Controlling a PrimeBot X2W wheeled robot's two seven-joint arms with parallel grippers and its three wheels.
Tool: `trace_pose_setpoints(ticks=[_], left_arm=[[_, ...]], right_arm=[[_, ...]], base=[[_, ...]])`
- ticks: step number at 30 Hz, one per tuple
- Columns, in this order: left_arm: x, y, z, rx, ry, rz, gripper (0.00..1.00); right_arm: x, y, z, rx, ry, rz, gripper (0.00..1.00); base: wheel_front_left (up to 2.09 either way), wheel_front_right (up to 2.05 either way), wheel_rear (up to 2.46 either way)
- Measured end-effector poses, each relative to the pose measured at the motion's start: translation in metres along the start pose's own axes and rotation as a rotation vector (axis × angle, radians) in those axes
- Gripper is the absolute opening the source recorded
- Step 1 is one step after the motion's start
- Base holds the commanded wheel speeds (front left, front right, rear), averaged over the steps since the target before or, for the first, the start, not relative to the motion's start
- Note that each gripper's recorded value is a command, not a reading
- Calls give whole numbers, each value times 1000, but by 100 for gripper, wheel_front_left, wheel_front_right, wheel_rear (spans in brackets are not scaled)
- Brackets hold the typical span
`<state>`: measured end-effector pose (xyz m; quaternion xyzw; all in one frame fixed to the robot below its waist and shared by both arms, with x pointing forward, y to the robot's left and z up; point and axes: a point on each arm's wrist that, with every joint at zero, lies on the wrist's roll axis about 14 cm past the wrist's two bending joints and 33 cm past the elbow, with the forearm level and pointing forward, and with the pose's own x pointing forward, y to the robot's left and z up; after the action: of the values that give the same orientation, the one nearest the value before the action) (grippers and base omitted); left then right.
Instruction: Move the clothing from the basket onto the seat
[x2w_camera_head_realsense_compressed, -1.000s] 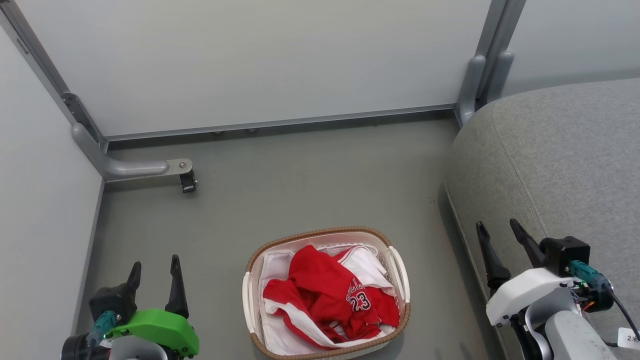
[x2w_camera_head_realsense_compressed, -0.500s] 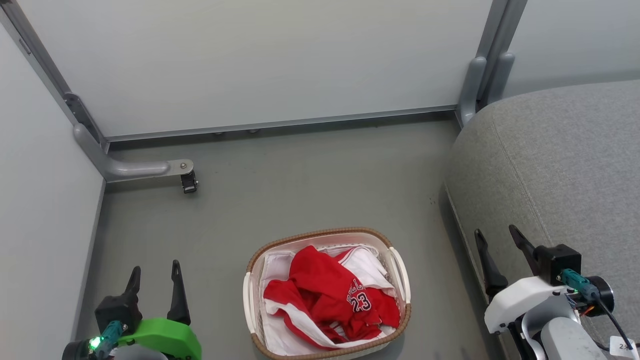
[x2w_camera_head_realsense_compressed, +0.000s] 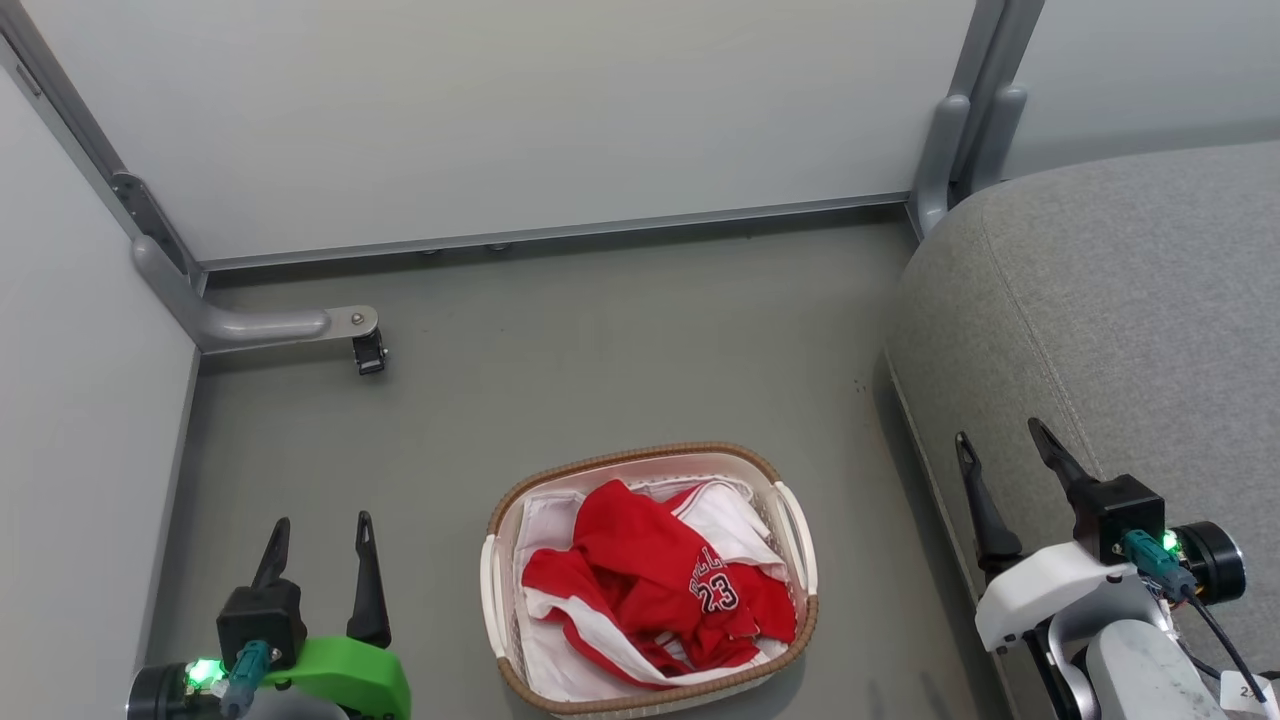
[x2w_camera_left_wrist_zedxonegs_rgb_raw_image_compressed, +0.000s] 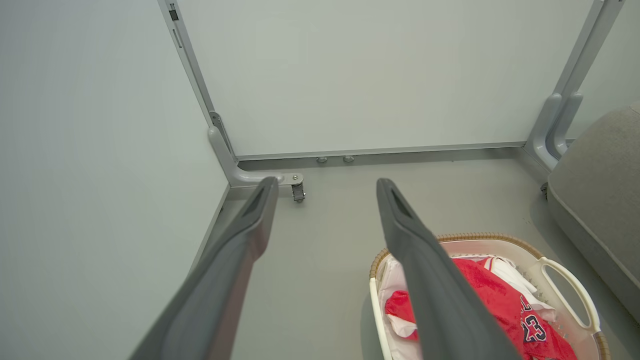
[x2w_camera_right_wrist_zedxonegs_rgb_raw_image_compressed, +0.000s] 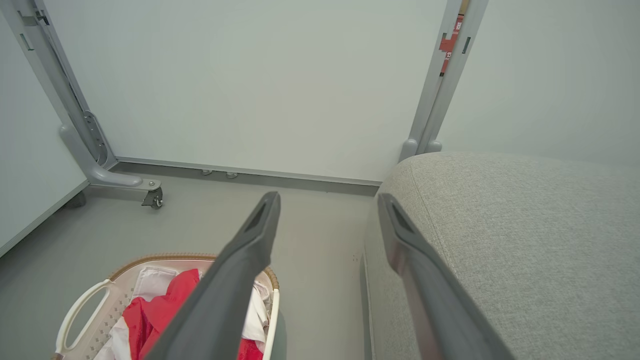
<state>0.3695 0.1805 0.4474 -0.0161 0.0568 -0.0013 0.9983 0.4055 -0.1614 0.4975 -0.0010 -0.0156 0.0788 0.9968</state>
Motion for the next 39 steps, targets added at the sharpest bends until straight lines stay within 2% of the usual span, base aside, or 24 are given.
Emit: trace_pose_setpoints(ticks=[6, 9, 19, 27, 39], left_arm=[[5, -14, -8, 17, 22, -47, 100], [12, -24, -12, -13, 38, -76, 100], [38, -78, -42, -71, 138, -210, 100], [60, -130, -76, -89, 248, -363, 100], [92, -188, -134, -28, 402, -548, 100]], right_arm=[[3, -1, -5, -10, 9, 0, 100], [11, -3, -3, -12, 2, 2, 100], [35, -15, -6, 15, -14, -23, 100], [53, -29, -17, 49, -9, -54, 100], [73, -39, -41, 108, 15, -68, 100]], base=[[0, 0, 0], [0, 0, 0], [0, 0, 0], [0, 0, 0], [0, 0, 0]])
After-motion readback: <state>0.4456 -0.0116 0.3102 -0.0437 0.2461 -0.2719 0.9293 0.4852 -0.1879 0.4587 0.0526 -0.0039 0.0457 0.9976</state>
